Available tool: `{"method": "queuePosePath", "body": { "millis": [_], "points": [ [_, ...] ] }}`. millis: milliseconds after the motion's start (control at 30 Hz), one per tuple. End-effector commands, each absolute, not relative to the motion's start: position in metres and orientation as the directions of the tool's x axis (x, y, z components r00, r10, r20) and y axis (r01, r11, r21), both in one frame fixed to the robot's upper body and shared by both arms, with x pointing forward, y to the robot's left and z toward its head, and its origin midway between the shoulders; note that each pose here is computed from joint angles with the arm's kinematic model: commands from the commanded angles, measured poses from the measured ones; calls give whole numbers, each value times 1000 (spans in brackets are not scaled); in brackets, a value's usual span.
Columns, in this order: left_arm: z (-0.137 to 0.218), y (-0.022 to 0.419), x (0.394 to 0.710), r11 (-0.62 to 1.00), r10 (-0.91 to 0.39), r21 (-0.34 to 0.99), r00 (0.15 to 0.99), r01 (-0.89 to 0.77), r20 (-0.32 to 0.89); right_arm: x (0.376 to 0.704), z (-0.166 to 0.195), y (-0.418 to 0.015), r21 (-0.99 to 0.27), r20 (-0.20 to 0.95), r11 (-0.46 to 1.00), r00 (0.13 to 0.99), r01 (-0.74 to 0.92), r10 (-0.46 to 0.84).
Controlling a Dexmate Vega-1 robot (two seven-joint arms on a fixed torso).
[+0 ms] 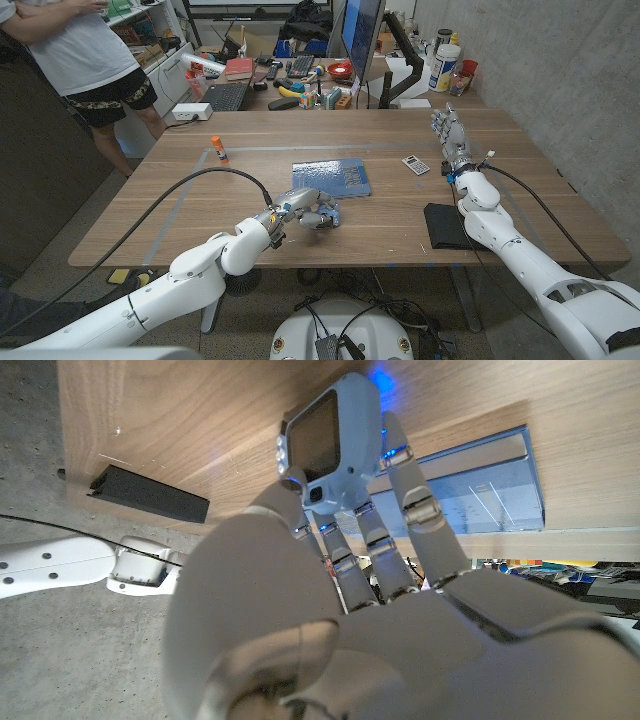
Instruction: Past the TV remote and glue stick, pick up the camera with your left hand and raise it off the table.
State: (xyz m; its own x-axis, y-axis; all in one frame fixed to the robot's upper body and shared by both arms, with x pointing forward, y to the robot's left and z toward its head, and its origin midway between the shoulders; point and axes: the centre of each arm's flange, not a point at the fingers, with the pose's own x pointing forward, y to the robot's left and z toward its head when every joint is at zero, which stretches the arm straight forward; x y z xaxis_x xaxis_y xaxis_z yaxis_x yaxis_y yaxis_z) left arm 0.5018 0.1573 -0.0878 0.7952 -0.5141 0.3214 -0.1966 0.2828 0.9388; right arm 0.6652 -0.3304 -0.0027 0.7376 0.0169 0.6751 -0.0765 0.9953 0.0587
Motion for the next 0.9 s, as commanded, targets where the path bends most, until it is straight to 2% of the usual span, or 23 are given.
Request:
{"method": "queuePosePath", "body": {
  "millis": [33,900],
  "points": [
    [-87,163,505,336,-504,923,792,-188,345,666,-3,-327,60,673,995,740,-74,14],
    [-80,168,505,355,-504,918,790,-179,349,664,-4,-324,65,674,996,739,-62,2]
  ]
}}
